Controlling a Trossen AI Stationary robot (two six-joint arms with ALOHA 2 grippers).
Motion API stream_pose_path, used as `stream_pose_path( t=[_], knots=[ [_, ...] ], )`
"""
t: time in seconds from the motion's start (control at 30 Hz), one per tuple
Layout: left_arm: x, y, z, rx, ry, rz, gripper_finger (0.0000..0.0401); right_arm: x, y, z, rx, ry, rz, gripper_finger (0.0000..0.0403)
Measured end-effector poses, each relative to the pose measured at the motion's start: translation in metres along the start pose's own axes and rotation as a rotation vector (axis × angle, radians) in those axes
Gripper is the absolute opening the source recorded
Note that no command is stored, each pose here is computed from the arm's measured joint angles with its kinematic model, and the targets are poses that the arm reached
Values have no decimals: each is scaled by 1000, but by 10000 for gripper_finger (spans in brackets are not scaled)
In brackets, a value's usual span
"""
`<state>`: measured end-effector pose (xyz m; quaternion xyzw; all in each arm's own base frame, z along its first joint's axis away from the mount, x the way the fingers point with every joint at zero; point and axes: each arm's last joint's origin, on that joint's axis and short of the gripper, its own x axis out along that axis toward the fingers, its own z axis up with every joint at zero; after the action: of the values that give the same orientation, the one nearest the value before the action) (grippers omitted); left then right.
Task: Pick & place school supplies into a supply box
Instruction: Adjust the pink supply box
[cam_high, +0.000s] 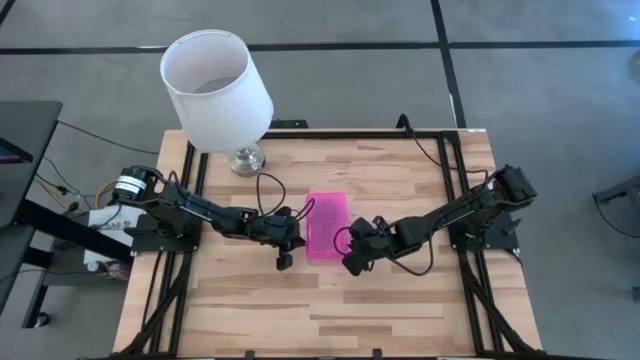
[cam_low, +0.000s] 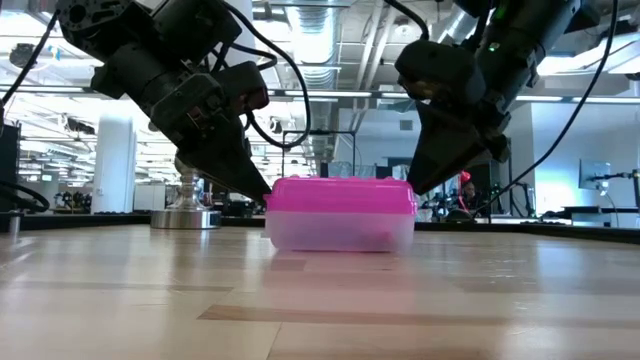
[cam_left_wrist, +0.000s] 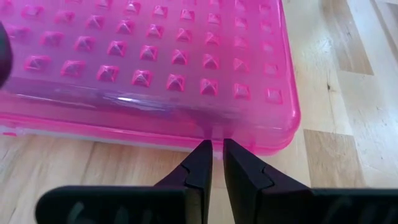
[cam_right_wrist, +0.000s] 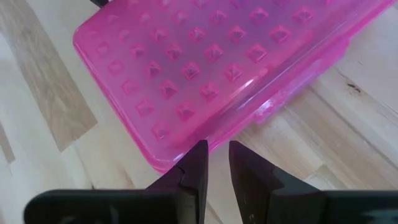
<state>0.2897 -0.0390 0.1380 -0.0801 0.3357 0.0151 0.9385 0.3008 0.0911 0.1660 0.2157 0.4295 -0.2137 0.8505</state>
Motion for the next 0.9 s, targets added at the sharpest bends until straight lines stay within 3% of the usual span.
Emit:
stream_pose_path(
  t=[0.9],
  knots=[
    [0,1,-2,3,25,17,34,-1,0,0,0,4,7,58]
  ],
)
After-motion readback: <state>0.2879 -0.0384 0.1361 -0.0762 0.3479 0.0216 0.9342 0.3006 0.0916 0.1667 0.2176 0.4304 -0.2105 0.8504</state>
